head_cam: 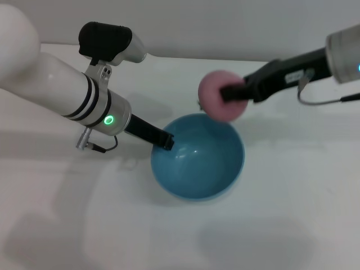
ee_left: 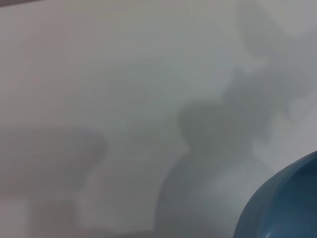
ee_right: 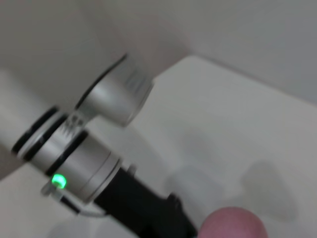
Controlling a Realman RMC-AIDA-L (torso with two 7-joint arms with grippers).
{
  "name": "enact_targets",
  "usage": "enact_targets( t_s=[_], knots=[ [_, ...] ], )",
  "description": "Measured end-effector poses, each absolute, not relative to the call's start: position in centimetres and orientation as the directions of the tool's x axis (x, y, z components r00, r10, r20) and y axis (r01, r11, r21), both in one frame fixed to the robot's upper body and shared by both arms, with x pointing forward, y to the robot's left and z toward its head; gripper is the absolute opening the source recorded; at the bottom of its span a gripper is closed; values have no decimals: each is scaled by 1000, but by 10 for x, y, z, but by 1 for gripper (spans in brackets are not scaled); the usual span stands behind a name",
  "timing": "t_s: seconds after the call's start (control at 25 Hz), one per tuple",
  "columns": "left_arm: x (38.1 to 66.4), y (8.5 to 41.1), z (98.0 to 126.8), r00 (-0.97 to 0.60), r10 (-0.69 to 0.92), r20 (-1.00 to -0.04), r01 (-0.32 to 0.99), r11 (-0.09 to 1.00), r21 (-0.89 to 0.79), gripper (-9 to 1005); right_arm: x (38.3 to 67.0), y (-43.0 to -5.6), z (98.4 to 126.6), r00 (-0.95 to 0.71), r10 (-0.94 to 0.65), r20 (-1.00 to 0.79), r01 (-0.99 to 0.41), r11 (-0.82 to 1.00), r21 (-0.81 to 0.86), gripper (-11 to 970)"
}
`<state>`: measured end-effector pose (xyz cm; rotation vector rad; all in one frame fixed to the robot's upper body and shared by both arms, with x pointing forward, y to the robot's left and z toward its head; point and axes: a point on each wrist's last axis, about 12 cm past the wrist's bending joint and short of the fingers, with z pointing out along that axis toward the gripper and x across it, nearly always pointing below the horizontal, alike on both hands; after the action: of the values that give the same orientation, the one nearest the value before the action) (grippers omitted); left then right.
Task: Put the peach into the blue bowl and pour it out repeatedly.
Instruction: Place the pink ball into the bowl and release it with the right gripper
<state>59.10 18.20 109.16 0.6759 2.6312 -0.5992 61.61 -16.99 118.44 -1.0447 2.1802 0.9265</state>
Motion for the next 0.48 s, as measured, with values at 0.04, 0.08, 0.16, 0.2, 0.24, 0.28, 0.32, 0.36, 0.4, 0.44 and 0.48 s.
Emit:
enact_targets(
  t_s=[0.04,0.08,0.16,0.2,0.24,0.28,0.32,0.36,0.4,0.44,0.48],
  knots=[
    [592,182,1092,-821,367,-437,520,797,-307,-1,614,-166,1180,-550,-462,-696,-821,452,349,100],
    [592,182,1092,-819,365,-443,520,798,-304,-1,610,-162,1171,-560,-487,-670,-820,445,361,92],
    [594,181,1093,-815,361,-453,520,800,-299,-1,609,-161,1166,-570,-495,-656,-814,445,372,77],
    [595,181,1094,-813,359,-458,521,801,-297,-1,608,-160,1161,-580,-500,-644,-809,446,382,71],
    [597,180,1095,-810,358,-465,522,801,-293,-1,609,-159,1158,-586,-503,-635,-805,449,388,65],
    [597,180,1095,-810,358,-465,522,801,-293,-1,608,-158,1154,-594,-508,-624,-800,453,393,60],
    [597,180,1095,-808,358,-468,524,801,-291,-1,609,-157,1151,-597,-512,-618,-798,457,393,54],
    [598,179,1096,-806,359,-470,525,800,-290,-1,608,-156,1150,-597,-518,-613,-799,457,391,48],
    [598,178,1097,-805,360,-472,527,799,-289,-1,608,-155,1148,-596,-525,-608,-800,458,388,63],
    [599,178,1097,-803,361,-474,528,799,-288,-1,607,-154,1147,-594,-533,-603,-802,456,386,78],
    [599,178,1097,-802,361,-475,529,799,-287,-1,607,-153,1146,-592,-539,-599,-803,455,384,93]
  ],
)
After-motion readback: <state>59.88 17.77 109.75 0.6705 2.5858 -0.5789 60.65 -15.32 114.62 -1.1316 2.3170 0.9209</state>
